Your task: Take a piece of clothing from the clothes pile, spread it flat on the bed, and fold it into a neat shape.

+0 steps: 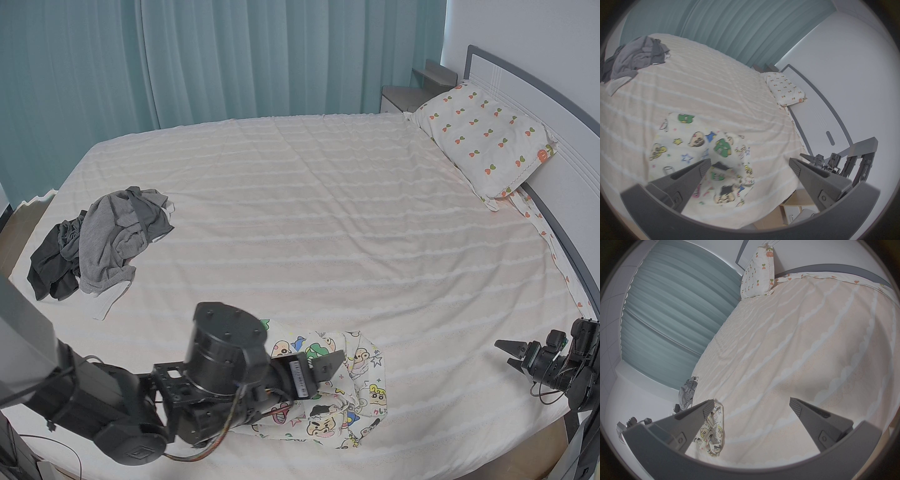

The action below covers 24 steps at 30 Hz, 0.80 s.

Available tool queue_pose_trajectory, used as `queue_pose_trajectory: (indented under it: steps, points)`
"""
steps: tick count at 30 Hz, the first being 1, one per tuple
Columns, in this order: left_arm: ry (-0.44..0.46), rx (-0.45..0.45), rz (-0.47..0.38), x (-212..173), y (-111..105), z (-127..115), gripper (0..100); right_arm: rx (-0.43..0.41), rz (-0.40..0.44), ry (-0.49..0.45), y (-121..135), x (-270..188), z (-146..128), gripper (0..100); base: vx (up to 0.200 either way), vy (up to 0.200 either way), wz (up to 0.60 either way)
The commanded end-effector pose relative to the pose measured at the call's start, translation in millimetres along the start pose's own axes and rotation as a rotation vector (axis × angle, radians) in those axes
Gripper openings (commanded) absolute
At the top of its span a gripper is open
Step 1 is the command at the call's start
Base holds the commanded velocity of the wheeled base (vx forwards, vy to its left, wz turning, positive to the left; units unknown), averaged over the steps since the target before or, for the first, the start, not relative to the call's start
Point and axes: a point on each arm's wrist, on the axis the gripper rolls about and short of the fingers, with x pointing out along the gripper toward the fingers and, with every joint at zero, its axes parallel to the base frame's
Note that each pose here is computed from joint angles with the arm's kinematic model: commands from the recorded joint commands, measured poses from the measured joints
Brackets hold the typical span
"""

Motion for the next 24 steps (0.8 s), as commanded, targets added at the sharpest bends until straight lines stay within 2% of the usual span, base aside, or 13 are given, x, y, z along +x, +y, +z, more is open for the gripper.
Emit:
queue_pose_trajectory:
  steps: [1, 6, 9, 13, 16, 18, 19, 21, 24]
  points:
    - [-0.024, -0.089, 0.011, -46, 26, 3, 100, -0.009, 0.016, 0.021, 7, 0, -5, 100, 0.000, 0.000, 0.00]
    - [-0.017, -0.114, 0.016, -59, 34, -3, 100, -0.091, 0.103, 0.073, 33, 11, -13, 100, -0.120, 0.000, 0.00]
    - [-0.023, -0.124, 0.028, -60, 36, -3, 100, -0.165, 0.194, 0.063, 70, 20, -16, 100, 0.000, 0.000, 0.00]
    - [-0.029, -0.185, 0.015, -67, 37, -3, 100, -0.179, 0.246, 0.023, 115, 40, -27, 100, 0.000, 0.000, 0.00]
    - [-0.022, -0.190, 0.022, -70, 41, -5, 100, -0.222, 0.286, 0.056, 142, 55, -43, 100, 0.000, 0.000, 0.00]
    - [-0.024, -0.193, 0.027, -70, 43, -5, 100, -0.228, 0.297, 0.063, 146, 57, -44, 100, 0.000, 0.000, 0.00]
    - [-0.044, -0.210, 0.043, -70, 47, 0, 100, -0.243, 0.330, 0.084, 161, 65, -47, 100, 0.000, 0.000, 0.00]
    - [-0.047, -0.223, 0.051, -70, 51, 2, 100, -0.248, 0.345, 0.089, 168, 70, -47, 100, 0.000, 0.000, 0.00]
    - [-0.037, -0.245, 0.024, -72, 56, 9, 100, -0.249, 0.359, 0.107, 177, 78, -47, 100, 0.000, 0.000, 0.00]
